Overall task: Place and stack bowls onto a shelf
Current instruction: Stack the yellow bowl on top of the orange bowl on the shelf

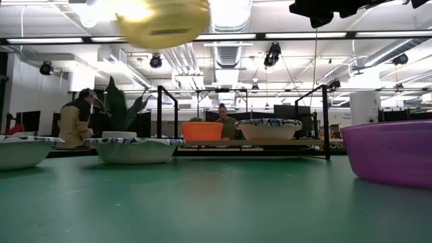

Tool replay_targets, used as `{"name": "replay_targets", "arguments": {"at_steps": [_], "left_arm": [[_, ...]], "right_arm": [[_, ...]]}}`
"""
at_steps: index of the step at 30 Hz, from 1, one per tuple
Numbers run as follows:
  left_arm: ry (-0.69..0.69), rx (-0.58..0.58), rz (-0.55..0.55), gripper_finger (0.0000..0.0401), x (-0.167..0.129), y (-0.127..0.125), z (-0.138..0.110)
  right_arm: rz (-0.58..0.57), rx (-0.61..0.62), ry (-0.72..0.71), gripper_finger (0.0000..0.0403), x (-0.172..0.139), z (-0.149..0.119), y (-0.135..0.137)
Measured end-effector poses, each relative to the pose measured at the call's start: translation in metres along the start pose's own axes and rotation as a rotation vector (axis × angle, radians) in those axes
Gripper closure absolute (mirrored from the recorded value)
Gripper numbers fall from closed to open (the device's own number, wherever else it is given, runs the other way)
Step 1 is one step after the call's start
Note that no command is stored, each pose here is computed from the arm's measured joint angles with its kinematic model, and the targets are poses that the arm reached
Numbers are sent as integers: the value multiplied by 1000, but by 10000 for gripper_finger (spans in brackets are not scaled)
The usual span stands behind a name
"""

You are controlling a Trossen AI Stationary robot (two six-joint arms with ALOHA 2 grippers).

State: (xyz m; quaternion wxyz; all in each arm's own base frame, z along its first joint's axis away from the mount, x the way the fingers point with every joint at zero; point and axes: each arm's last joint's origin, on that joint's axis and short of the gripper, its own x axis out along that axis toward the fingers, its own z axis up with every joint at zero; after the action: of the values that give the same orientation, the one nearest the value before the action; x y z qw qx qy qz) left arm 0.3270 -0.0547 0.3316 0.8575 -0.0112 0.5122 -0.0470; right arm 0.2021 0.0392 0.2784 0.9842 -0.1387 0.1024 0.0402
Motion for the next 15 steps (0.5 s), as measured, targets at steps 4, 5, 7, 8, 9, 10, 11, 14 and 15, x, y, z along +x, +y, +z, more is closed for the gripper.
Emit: {"name": "replay_targets", "arguments": {"at_steps": [4,5,7,8,9,10,11,14,15], "left_arm": [[-97,-10,123,401,-28,47,18],[-112,-30,160,401,-33,61,20],[-135,-79,239,401,-44,89,22],[-143,-110,273,401,-48,104,22],[-149,-140,303,401,-52,118,21],[-154,-171,330,401,-55,132,20],[-160,-202,355,401,-58,145,19],[-158,-293,414,401,-61,183,14],[-149,-318,428,401,-60,194,12]], "right_arm": [[0,0,1,312,0,0,0],[0,0,1,312,0,0,0],[0,0,1,312,0,0,0],[0,0,2,312,0,0,0],[0,0,1,312,0,0,0],[0,0,1,312,0,0,0],[1,-1,3,312,0,0,0],[0,-8,7,312,0,-1,0],[0,-8,9,312,0,-1,0]]}}
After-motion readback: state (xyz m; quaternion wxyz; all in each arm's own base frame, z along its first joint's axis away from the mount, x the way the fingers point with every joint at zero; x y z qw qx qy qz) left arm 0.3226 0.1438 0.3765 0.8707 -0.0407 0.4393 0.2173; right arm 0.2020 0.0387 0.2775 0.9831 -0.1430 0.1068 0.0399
